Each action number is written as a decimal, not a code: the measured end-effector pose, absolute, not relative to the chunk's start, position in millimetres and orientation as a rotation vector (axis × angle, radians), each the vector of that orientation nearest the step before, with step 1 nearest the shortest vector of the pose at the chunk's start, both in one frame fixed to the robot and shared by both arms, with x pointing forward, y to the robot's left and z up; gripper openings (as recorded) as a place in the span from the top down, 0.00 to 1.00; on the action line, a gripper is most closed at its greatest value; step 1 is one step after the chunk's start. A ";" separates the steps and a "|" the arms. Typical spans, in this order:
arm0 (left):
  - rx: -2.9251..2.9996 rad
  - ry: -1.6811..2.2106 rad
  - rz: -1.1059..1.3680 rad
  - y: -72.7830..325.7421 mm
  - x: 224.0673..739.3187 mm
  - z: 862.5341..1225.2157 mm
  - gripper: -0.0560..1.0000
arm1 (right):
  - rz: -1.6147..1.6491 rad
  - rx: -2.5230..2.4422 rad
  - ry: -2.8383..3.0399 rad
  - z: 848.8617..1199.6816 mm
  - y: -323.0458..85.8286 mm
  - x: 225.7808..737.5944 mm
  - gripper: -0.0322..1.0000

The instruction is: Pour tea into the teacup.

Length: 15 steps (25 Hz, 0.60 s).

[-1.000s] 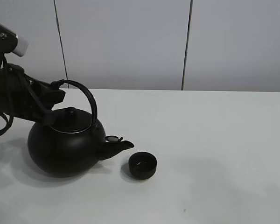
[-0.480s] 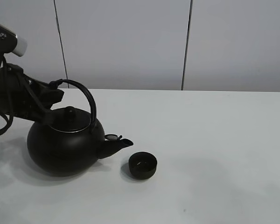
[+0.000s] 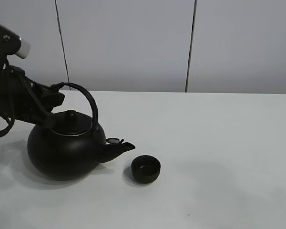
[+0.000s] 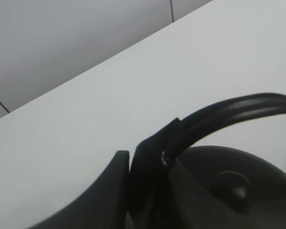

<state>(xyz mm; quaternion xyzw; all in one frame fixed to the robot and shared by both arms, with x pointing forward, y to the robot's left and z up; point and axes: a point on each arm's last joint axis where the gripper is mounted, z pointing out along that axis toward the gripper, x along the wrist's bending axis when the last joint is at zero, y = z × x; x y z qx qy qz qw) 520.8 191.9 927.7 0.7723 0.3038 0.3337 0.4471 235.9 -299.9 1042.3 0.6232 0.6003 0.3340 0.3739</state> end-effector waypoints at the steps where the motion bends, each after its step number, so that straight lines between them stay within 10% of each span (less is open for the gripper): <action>1: 1.912 0.751 0.828 191.7 521.6 928.2 0.81 | 0.855 1.596 1.537 1042.3 -299.9 235.9 0.43; 15: 1.946 0.712 0.847 191.2 522.8 928.5 0.82 | 0.855 1.596 1.537 1042.3 -299.9 235.9 0.43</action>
